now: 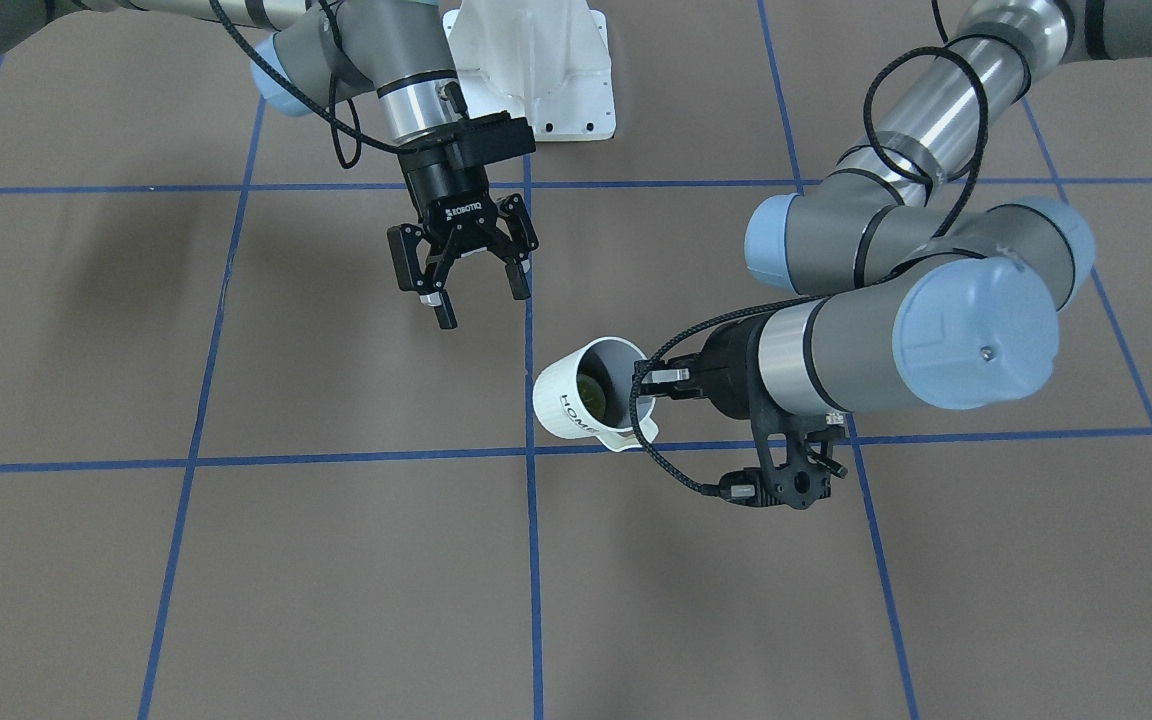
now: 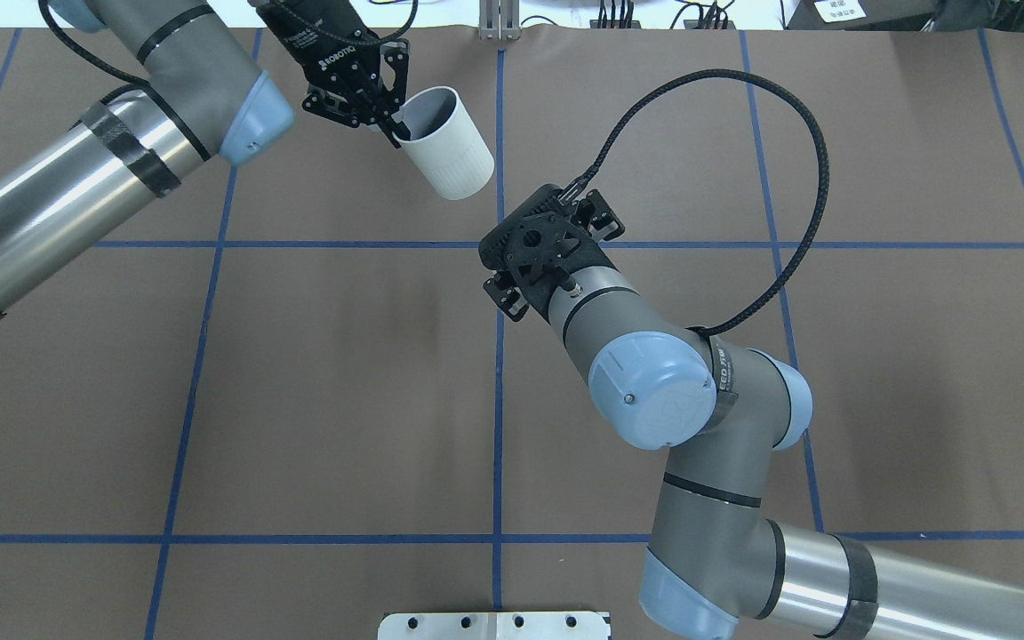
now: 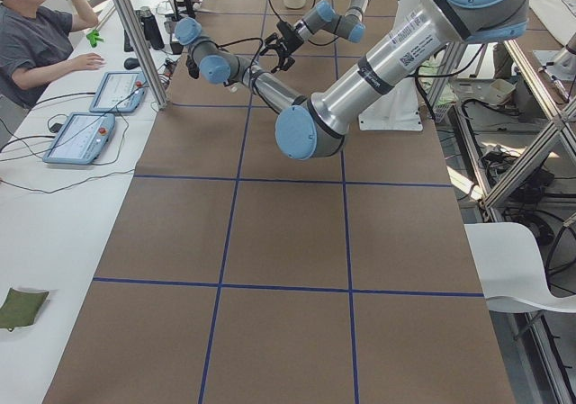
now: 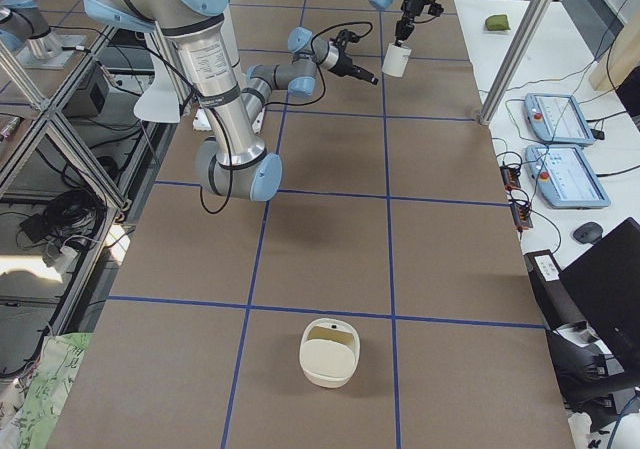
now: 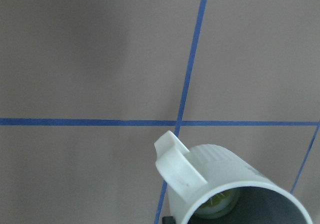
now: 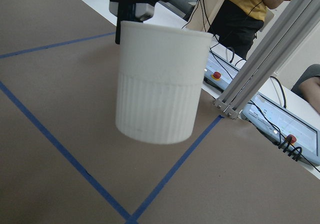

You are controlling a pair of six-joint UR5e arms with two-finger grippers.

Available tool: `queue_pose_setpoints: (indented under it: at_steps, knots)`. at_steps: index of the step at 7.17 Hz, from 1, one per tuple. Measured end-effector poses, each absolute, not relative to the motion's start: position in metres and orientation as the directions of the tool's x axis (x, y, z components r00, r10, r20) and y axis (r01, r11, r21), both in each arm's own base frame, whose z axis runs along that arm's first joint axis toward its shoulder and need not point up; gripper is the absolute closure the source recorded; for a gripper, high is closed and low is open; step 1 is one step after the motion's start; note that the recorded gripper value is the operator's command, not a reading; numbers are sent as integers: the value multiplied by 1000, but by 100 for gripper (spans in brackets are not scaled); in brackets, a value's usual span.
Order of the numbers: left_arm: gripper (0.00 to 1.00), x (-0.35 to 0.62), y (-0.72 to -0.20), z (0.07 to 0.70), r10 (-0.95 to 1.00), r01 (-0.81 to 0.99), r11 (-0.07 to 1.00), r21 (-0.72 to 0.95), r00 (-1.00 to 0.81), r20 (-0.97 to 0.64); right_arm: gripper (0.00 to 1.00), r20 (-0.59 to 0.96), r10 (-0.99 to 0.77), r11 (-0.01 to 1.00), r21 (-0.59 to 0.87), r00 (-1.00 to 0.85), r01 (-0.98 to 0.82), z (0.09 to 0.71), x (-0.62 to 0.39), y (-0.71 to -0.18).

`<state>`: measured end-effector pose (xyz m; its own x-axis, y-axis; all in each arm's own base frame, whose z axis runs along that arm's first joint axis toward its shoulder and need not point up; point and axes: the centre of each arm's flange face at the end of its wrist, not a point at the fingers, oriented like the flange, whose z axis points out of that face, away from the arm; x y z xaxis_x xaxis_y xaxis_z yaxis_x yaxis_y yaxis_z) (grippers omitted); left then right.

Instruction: Left arm hands cup to right arm to dump lemon

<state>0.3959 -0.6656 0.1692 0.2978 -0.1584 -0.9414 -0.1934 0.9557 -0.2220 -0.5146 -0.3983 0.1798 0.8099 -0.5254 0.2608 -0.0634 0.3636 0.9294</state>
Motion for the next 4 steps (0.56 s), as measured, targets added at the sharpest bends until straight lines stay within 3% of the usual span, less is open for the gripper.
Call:
queue_pose_setpoints:
  at_steps: [4]
  knots:
    - [100,396,-636,204,-132,-119,981,-153,169,-977,1,264,-524,366,928,810,-66,180,-516,-398]
